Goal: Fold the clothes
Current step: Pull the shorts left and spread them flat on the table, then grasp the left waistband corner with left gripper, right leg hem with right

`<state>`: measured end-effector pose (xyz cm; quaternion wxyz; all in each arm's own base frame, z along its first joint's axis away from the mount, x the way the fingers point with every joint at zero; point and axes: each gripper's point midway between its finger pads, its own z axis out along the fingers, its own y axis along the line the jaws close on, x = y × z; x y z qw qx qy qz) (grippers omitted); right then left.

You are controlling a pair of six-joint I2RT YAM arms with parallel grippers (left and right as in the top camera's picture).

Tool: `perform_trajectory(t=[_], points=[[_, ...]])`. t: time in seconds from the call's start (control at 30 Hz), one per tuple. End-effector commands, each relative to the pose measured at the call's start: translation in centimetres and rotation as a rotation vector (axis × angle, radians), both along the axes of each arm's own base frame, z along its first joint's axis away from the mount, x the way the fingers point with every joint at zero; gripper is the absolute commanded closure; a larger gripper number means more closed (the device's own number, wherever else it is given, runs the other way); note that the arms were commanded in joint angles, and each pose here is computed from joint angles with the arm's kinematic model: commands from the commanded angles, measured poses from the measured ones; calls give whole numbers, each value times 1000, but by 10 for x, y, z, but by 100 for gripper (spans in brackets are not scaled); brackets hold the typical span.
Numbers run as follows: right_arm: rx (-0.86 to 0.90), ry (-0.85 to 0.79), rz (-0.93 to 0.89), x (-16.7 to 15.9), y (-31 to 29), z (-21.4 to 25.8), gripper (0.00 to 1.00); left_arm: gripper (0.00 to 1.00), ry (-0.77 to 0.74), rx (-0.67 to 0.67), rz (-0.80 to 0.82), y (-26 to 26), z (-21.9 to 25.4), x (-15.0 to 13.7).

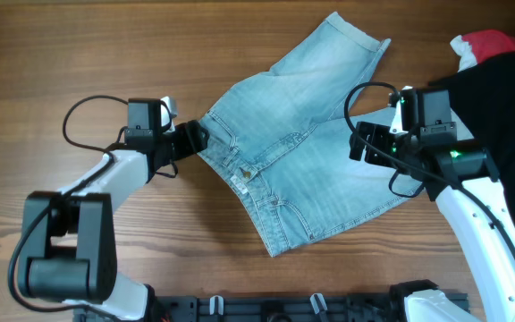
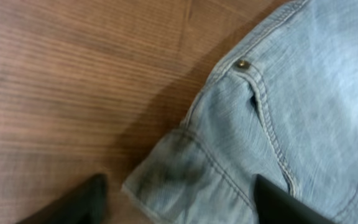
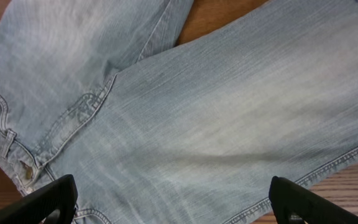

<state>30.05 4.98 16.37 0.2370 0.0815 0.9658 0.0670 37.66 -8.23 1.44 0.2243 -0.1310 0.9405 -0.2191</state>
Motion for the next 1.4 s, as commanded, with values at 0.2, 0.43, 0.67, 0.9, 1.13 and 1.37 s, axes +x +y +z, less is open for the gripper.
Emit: perform_trajectory(t=[0.2,0.43,0.67,0.9,1.13,1.37], points=[[-22,-2,-1,-3,-5,3,1,96,-72,24,41,11,12,20],[-22,1,-1,-4,-5,3,1,94,-441,64,240,97,169,110],[-25,15,0,-7,-5,1,0,0,124,-12,216,84,104,13],[-26,23,0,-7,-5,-1,0,5,569,49,243,82,55,-93],[-32,34,7,-9,-6,-3,0,31,727,-41,472,72,18,-127],[-32,42,7,-11,-6,-4,0,29,708,-114,690,73,-4,-119]])
